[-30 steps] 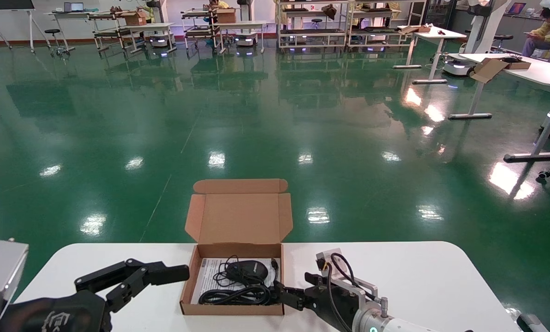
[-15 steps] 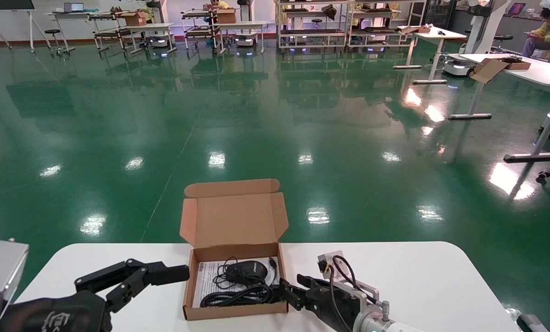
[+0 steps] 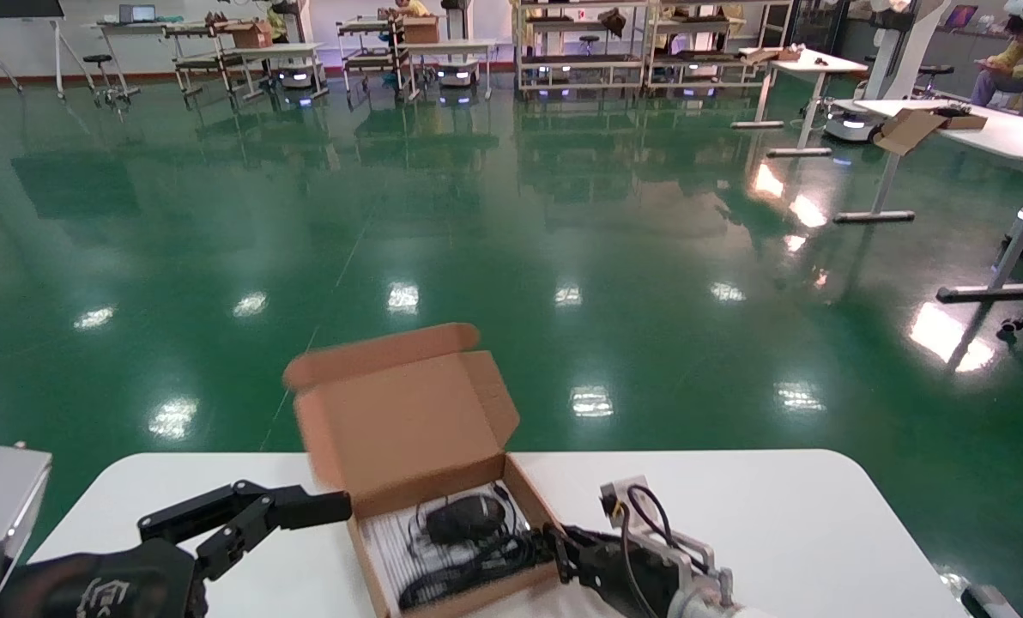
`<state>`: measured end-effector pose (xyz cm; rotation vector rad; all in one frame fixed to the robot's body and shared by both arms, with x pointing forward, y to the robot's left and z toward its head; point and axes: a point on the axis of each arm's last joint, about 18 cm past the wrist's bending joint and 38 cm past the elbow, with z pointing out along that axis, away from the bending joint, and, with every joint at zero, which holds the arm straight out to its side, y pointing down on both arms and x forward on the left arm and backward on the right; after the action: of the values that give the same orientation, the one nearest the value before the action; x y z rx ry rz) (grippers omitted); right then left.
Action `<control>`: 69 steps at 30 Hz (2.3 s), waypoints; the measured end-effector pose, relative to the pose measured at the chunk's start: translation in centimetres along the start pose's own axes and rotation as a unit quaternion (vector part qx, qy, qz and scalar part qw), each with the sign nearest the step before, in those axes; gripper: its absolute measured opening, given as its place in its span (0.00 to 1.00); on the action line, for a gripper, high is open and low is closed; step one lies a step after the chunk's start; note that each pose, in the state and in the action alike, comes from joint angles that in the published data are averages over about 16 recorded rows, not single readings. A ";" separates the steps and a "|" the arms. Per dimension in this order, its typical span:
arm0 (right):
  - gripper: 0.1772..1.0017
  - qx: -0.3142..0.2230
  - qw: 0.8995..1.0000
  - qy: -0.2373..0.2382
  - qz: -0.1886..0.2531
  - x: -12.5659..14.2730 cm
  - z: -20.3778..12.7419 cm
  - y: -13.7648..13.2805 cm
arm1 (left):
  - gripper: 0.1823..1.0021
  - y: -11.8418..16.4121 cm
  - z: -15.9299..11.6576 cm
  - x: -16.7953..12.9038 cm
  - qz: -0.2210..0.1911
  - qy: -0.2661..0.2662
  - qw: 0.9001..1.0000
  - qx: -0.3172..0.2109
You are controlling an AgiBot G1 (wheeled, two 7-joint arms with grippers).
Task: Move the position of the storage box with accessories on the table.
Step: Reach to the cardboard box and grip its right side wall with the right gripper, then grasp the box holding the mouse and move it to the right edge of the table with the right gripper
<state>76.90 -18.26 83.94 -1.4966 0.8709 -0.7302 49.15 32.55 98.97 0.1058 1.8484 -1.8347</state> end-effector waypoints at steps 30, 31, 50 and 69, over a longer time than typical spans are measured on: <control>0.03 0.120 0.983 0.077 -0.115 6.0 -5.0 -19.4 | 1.00 0.0 0.0 0.0 0.000 0.000 1.000 0.000; 0.03 0.127 0.981 0.085 -0.122 6.4 -5.7 -20.7 | 1.00 0.0 0.0 0.0 0.000 0.000 1.000 0.000; 0.03 0.144 0.940 0.257 -0.174 18.0 -19.5 -28.4 | 1.00 0.0 0.0 0.0 0.000 0.000 1.000 0.000; 0.03 0.053 0.949 0.294 -0.097 24.9 -23.3 -13.6 | 1.00 0.0 0.0 0.0 0.000 0.000 1.000 0.000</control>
<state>71.74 -51.32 99.00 -1.2917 1.1112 -1.3913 49.15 32.55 98.97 0.1058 1.8484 -1.8347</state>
